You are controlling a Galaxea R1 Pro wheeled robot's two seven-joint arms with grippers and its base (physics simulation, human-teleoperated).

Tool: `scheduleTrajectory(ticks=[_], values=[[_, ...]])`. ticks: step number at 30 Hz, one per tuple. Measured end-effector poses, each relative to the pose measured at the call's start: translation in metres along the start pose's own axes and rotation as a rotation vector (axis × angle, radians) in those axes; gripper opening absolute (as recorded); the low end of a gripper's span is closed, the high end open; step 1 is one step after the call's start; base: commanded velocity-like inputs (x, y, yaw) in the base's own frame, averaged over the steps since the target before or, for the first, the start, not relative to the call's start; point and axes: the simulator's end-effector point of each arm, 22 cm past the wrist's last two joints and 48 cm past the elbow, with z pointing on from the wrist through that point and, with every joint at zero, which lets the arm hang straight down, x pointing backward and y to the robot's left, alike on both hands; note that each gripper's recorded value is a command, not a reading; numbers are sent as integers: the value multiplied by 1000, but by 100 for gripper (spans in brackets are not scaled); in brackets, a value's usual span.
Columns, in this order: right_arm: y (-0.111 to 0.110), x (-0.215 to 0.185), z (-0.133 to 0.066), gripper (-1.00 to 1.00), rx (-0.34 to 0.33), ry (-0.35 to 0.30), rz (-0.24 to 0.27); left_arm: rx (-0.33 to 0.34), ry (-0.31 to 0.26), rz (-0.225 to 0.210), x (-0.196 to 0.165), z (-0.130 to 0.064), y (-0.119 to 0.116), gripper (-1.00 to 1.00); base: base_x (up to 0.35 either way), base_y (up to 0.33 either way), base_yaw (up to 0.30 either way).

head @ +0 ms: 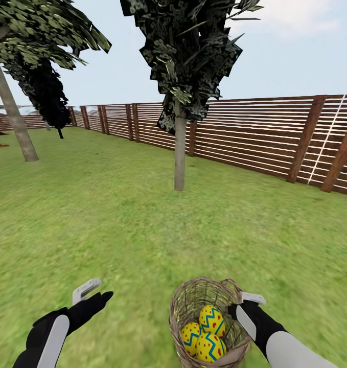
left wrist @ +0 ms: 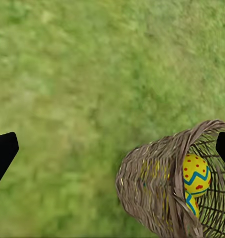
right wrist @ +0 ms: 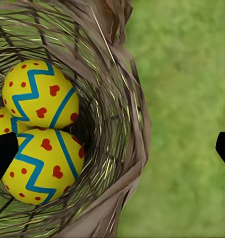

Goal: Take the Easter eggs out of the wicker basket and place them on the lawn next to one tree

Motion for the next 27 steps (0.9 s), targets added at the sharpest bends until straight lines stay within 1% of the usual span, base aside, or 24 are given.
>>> scheduleTrajectory(ticks=[6, 7, 10, 11, 19, 24, 27], values=[[-5, 6, 11, 100, 8, -2, 1, 2, -5, 0, 6, 6, 4, 100, 2, 0, 0], [-4, 1, 9, 100, 10, -8, -8, -4, -6, -7, 7, 7, 6, 100, 0, 0, 0], [-3, -2, 9, 100, 17, -20, -11, 5, 12, -17, 18, 12, 0, 100, 0, 0, 0], [-6, -5, 9, 100, 18, -30, -16, 7, 20, -18, 22, 13, -3, 100, 0, 0, 0], [-13, -18, 9, 100, 36, -87, -46, -10, 59, -19, 38, 20, 5, 100, 0, 0, 0], [-14, -20, 9, 100, 43, -96, -68, -12, 61, -20, 38, 21, 6, 100, 0, 0, 0], [-14, -21, 9, 100, 42, -97, -69, -14, 61, -21, 39, 21, 7, 100, 0, 0, 0]])
